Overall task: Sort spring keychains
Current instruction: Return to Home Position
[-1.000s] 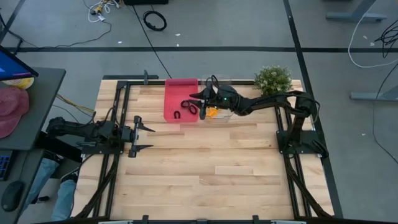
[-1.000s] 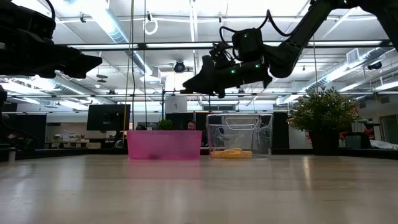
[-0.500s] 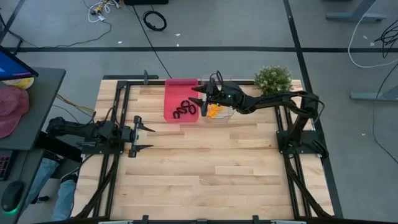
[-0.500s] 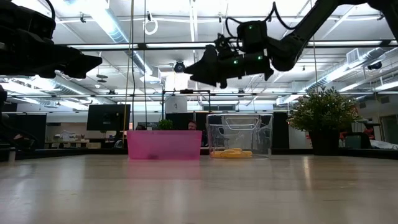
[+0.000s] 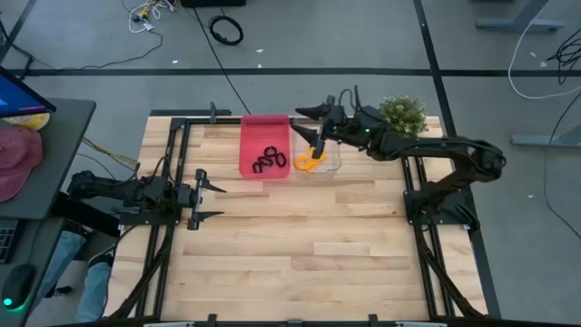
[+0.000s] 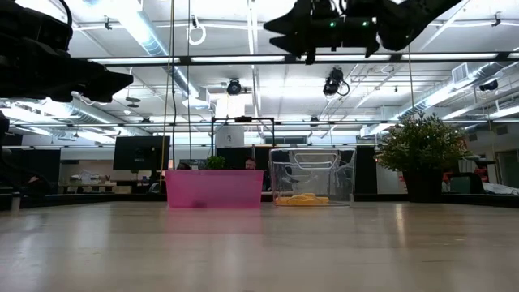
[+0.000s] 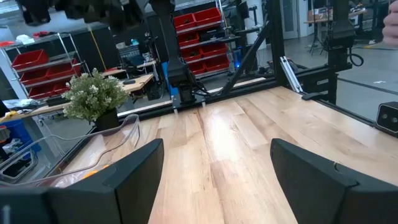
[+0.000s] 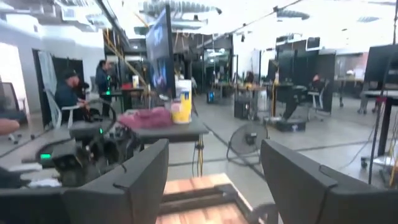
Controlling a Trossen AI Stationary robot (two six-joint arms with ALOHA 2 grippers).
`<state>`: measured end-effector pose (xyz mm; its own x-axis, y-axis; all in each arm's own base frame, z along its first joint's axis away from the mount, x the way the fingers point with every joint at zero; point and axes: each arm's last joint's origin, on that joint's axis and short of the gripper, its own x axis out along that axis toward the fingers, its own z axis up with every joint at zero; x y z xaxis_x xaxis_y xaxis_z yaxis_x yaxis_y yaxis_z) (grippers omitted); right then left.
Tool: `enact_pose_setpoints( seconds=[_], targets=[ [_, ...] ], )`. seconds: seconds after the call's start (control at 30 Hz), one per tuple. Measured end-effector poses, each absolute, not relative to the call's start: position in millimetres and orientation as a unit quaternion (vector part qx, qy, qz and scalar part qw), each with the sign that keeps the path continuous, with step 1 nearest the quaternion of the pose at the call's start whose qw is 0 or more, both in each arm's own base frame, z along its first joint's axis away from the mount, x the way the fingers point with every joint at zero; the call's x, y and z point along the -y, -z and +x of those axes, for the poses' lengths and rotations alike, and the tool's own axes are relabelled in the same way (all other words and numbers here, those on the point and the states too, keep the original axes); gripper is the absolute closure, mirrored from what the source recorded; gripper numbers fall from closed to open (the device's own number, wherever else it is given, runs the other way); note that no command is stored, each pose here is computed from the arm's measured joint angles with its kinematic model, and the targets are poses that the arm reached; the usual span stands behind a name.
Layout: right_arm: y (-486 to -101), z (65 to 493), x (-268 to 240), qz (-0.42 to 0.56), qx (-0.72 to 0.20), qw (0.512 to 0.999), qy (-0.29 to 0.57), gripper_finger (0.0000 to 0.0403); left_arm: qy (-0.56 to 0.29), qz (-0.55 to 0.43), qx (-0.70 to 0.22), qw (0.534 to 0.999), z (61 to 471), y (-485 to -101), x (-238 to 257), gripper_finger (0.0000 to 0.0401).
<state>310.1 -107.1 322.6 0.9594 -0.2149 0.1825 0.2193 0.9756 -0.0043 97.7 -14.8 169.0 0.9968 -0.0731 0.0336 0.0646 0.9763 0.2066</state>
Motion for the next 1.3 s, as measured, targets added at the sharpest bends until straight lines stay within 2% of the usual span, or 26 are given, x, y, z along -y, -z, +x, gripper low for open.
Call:
enact_pose_setpoints(
  seconds=[0.17,0.4,0.57,0.8,0.97,1.13,1.3],
  targets=[
    [-331,304,105,0.001,0.106,0.989,0.107,0.0146,0.035,0.103,0.021,0.994,98,-169,15,0.0103],
    [-332,303,105,0.153,0.122,0.977,0.089,0.0146,0.035,0.103,0.021,0.994,98,-169,15,0.0103],
    [-330,304,105,0.151,0.112,0.978,0.092,0.0146,0.035,0.103,0.021,0.994,98,-169,15,0.0103],
    [-324,305,105,0.207,0.085,0.971,0.084,0.0146,0.035,0.103,0.02,0.994,98,-169,15,0.0103],
    [-318,307,99,0.183,0.039,0.982,0.032,0.0146,0.035,0.103,0.02,0.994,98,-169,15,0.0103],
    [-320,313,76,0.13,0.036,0.99,-0.038,0.0146,0.035,0.103,0.02,0.994,98,-169,15,0.0103],
    [-320,319,51,0.11,0.042,0.993,-0.012,0.0146,0.035,0.103,0.021,0.994,98,-169,15,0.0103]
  ],
)
